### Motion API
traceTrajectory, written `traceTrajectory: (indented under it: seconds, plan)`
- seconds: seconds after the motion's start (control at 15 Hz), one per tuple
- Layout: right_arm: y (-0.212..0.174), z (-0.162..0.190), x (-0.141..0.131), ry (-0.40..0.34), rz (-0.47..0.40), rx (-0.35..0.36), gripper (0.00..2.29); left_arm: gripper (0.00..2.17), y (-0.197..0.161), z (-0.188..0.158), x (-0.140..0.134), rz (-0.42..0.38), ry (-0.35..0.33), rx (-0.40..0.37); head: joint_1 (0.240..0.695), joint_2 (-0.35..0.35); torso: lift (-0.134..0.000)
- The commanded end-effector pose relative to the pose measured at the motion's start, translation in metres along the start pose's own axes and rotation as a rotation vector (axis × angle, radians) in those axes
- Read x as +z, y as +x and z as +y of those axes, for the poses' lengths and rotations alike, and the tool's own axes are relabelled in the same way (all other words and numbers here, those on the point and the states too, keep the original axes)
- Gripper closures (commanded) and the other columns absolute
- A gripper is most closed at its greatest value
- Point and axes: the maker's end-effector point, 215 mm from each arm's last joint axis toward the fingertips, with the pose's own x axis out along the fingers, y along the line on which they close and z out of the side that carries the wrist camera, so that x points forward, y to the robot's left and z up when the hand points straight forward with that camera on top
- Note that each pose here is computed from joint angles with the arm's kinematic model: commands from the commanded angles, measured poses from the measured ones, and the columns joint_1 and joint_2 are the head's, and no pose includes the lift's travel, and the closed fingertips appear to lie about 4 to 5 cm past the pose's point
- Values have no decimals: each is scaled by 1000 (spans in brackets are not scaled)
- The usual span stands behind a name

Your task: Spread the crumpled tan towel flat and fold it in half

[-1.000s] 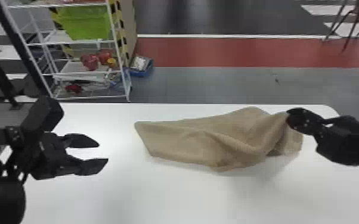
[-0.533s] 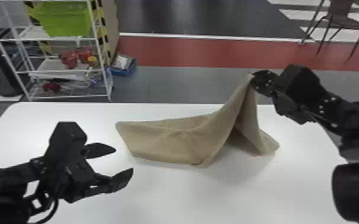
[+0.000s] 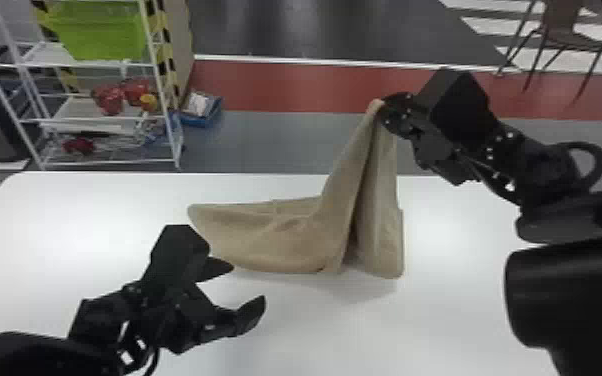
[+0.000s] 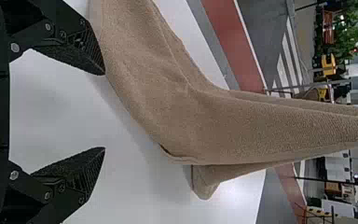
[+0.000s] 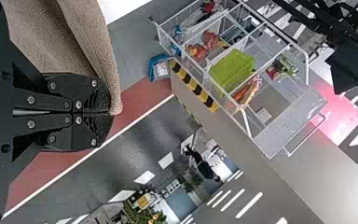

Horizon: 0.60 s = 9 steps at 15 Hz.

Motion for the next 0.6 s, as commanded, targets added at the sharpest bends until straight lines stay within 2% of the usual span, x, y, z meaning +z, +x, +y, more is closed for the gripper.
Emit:
traceTrajectory:
  seconds: [0.0,0.33,0.53]
  plan:
    - [0,3,0,4,1,2,1440,367,12,-19,4,-10,-15,-8,695,-93,-123]
    - [1,15,2,5,2,19,1440,363,53,-48,9,-18,-37,43,695,-130,-123]
    - [1,18,6,5,-4,21,1440,336,63,-51,13,-35,-57,90,695,-149,-123]
